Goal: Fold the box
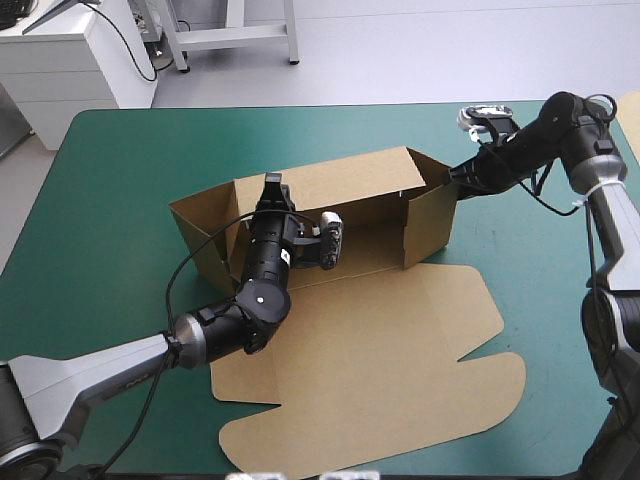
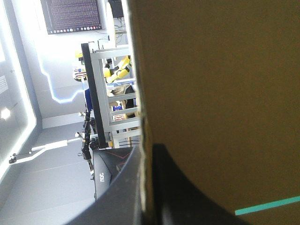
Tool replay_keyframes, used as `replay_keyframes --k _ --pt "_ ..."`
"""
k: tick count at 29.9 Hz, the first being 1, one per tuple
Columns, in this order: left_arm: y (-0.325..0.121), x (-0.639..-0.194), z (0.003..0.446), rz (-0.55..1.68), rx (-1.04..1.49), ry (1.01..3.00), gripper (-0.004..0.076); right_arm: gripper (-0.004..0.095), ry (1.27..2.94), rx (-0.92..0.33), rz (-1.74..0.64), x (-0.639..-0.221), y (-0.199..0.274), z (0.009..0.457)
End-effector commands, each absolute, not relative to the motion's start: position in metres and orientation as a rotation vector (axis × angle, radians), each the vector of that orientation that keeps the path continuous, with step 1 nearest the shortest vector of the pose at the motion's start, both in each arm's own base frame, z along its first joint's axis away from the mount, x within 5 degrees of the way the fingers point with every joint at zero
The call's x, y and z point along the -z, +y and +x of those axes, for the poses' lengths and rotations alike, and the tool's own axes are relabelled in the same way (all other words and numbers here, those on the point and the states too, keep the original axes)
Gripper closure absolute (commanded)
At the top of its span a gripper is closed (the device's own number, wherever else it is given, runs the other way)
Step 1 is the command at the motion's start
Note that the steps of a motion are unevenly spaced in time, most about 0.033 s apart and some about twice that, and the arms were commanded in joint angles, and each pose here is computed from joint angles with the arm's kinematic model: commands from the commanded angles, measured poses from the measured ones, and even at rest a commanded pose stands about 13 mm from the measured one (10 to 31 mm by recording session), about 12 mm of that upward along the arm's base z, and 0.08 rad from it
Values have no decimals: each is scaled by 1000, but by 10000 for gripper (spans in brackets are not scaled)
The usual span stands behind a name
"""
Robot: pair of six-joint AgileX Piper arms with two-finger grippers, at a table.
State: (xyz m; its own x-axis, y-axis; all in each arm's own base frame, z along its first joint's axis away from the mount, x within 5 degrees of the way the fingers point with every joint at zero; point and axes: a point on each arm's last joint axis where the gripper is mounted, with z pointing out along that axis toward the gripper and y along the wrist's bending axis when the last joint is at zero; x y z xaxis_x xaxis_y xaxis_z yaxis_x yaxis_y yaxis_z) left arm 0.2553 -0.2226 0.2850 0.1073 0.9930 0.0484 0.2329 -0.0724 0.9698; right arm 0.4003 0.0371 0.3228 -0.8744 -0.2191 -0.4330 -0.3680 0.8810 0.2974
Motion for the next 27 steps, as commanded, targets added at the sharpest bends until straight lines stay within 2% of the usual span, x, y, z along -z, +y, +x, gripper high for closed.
replay_keyframes --k 1,7,11,19,23,27 --pt "-219 -309 255 1400 -1119 1203 731 927 2517 -586 -514 -347 44 381" --pt "-219 -309 255 1401 -1117 1202 731 927 2361 -643 -597 -325 51 370" --pt "-219 -309 255 1401 -1117 1202 731 927 2271 -619 -715 -318 53 356" --pt "-219 -309 254 1403 -1107 1202 731 903 2199 -599 -915 -323 55 339" --pt "-219 -309 254 1400 -1105 1206 731 773 2184 -608 -954 -322 56 338" --pt "-219 -309 254 1400 -1105 1206 731 535 2171 -588 -962 -322 56 339"
